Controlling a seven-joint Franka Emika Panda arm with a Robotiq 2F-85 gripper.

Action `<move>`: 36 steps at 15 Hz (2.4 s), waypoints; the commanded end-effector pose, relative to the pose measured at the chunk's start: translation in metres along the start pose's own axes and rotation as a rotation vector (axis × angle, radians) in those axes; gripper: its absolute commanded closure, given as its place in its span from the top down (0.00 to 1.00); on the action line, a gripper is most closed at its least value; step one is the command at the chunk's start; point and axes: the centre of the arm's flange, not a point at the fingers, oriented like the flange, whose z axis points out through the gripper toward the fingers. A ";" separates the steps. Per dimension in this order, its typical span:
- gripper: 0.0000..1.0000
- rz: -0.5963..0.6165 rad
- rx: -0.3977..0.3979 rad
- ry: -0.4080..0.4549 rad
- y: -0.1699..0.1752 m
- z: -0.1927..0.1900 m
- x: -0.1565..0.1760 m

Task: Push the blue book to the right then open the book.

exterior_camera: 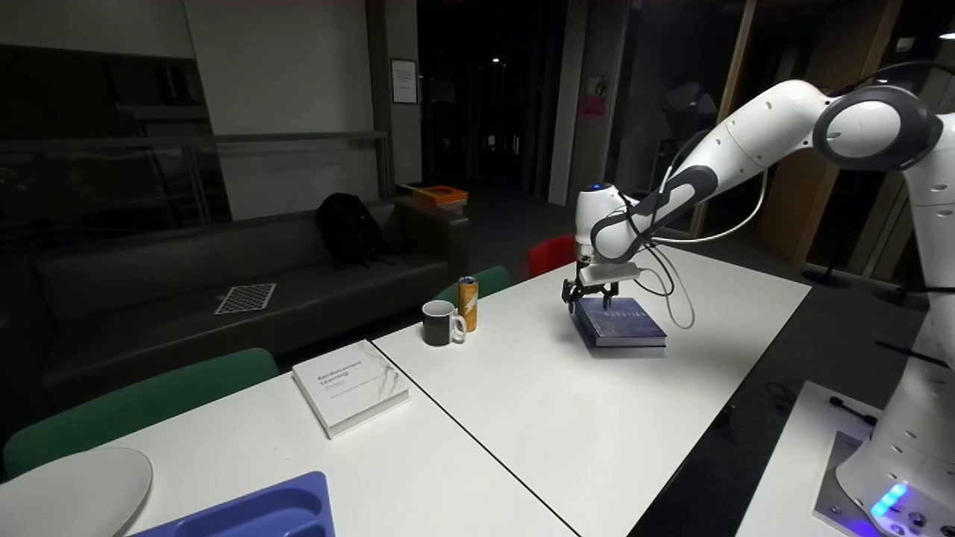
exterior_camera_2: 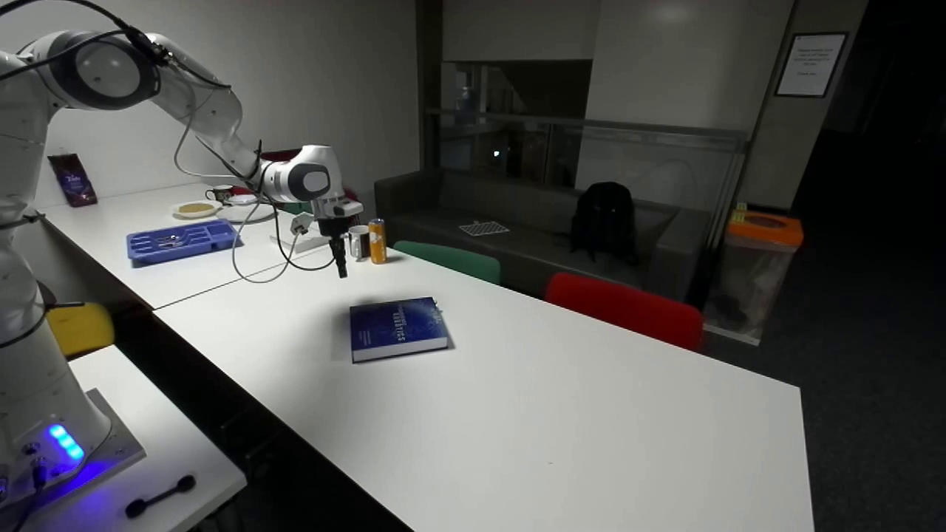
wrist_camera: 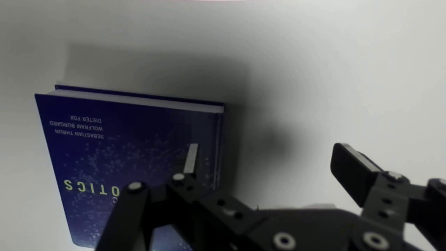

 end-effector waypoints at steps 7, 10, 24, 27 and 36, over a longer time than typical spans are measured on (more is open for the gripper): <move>1.00 0.012 -0.025 -0.035 -0.004 0.035 0.011; 1.00 0.011 -0.025 -0.034 -0.005 0.035 0.012; 1.00 0.130 0.185 -0.061 0.031 0.058 0.040; 1.00 0.117 0.172 -0.093 0.029 0.078 0.038; 1.00 0.088 0.149 -0.096 0.006 0.086 0.036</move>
